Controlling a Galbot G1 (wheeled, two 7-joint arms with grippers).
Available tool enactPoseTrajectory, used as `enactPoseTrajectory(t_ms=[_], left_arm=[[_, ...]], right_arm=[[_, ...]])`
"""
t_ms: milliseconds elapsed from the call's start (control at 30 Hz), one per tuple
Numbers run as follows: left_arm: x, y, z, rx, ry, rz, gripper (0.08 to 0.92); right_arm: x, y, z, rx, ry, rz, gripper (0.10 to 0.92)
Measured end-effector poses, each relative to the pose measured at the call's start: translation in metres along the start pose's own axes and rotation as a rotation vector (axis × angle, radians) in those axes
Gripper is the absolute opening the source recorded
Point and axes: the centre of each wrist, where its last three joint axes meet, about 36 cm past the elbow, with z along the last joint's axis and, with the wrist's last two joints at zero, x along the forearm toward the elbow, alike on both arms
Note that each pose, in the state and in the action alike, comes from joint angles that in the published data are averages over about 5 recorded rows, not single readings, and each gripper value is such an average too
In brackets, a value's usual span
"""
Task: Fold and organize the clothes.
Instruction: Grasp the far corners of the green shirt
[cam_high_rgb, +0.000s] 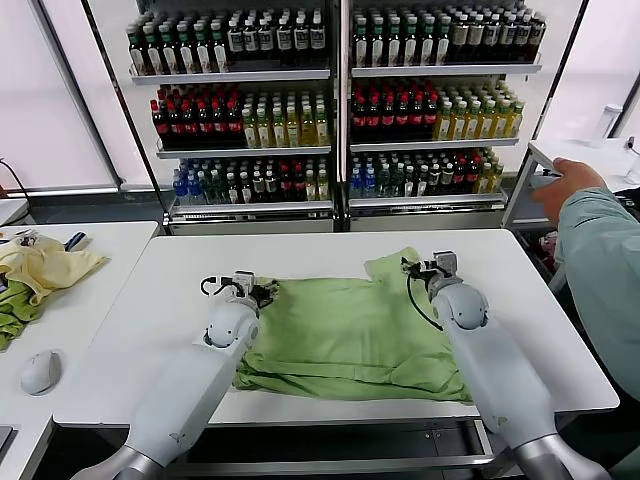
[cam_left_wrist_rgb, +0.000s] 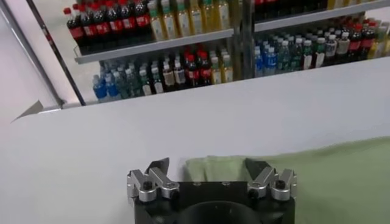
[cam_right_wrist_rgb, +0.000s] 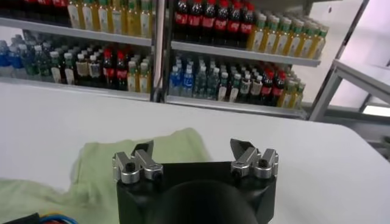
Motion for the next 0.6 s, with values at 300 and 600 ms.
enactPoseTrajectory(t_ms=[300,600], left_arm=[[0.003,0.000,0.010,0.016,0.021,0.032,0.747],[0.011,-0.006,0.022,0.020,0.033,0.074,0.489]], right_arm=[[-0.022,0.009,0.003,-0.029,0.065,-0.027,0.823],[-0.033,0.007,0.011,-0.051,0.111,-0.024,0.639]])
